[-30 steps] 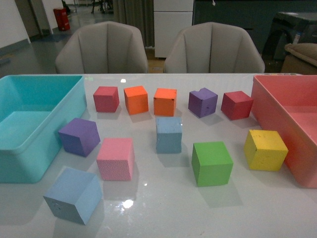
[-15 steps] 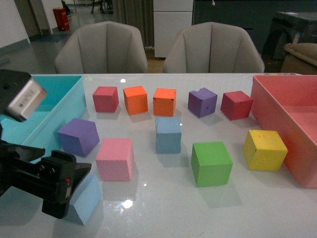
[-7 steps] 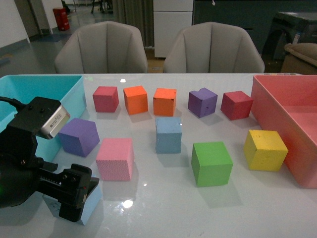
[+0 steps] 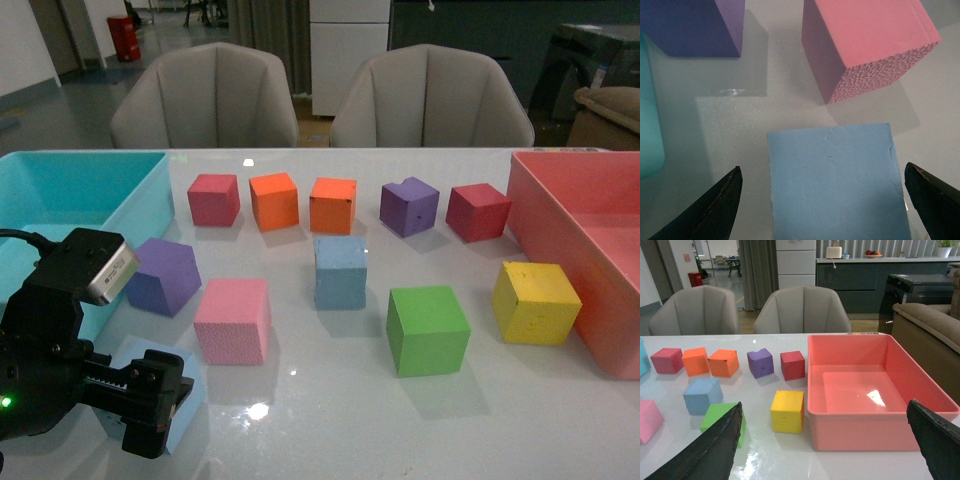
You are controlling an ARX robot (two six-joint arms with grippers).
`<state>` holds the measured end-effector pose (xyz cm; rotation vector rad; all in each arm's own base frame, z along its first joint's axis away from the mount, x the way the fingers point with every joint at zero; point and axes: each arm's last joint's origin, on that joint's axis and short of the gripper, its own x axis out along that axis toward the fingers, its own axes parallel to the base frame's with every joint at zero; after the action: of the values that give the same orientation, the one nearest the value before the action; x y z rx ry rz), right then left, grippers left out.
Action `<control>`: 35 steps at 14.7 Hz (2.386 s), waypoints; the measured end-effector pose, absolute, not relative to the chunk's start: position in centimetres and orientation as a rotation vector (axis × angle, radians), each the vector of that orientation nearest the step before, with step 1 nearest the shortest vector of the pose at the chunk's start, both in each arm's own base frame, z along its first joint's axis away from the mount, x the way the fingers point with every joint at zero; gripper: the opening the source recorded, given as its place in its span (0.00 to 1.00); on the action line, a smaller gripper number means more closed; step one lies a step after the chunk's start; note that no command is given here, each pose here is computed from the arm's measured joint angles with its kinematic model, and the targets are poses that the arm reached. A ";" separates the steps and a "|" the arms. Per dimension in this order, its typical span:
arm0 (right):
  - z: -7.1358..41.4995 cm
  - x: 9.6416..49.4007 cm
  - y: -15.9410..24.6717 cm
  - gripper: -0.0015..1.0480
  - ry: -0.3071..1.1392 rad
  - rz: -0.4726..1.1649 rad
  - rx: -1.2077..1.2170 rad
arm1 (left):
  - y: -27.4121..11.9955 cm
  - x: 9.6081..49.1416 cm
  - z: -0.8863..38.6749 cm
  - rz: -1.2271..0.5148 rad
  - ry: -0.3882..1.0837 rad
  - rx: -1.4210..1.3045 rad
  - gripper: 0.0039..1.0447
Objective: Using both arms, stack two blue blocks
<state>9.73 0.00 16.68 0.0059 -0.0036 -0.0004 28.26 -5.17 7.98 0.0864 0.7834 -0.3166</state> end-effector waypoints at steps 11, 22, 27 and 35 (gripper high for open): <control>16.7 9.7 0.0 0.94 -0.004 0.000 0.006 | -5.2 28.6 5.5 -0.295 0.847 0.064 0.94; 16.7 9.7 0.0 0.94 -0.004 0.000 0.006 | -13.0 31.9 15.3 -0.334 0.685 0.088 0.47; 16.7 9.7 0.0 0.94 -0.004 0.000 0.006 | -19.1 37.1 14.9 -0.249 0.757 0.032 0.47; 16.7 9.7 0.0 0.94 -0.004 0.000 0.006 | -24.3 41.3 14.2 -0.151 0.784 -0.038 0.47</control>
<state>9.73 0.00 16.68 0.0059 -0.0036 -0.0004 41.29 -24.30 14.23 -0.0382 0.7837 -0.1508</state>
